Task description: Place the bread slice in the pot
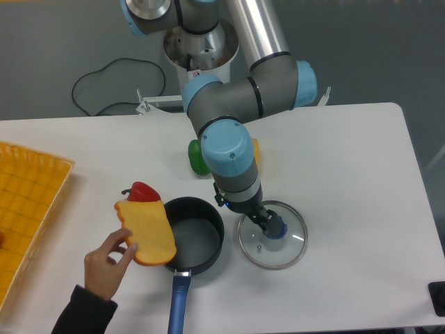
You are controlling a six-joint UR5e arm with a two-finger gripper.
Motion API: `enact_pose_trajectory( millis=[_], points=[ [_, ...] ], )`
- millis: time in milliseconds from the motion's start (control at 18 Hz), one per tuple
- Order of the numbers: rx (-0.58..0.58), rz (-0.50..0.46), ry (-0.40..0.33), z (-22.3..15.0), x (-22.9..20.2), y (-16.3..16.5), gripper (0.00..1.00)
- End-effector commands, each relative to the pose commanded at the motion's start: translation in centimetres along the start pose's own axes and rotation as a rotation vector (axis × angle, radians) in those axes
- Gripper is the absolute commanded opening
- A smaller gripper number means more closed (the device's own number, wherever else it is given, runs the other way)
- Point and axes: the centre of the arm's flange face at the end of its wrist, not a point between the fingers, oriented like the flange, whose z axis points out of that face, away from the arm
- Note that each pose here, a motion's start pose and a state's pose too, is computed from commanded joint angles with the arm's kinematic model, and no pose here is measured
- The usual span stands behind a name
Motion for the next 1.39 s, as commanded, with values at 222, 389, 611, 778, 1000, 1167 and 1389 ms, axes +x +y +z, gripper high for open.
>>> enact_pose_trajectory(
  millis=[222, 389, 611, 778, 1000, 1167, 1389],
  points=[
    [0.008, -0.019, 0.002, -0.1, -0.2, -0.3, 1.00],
    [0.028, -0.043, 0.014, 0.0, -0.1, -0.4, 1.00],
    [0.014, -0.086, 0.032, 2.1, -1.8, 1.0, 1.00],
    [0.017, -0.101, 0.024, 4.2, -2.5, 0.7, 1.00],
    [0.017, -0.183, 0.026, 6.5, -3.1, 0.4, 1.00],
    [0.005, -0.181, 0.035, 7.0, -4.0, 2.5, 1.00],
    [-0.010, -0.050, 0.052, 7.5, -4.8, 5.7, 1.00]
  ],
)
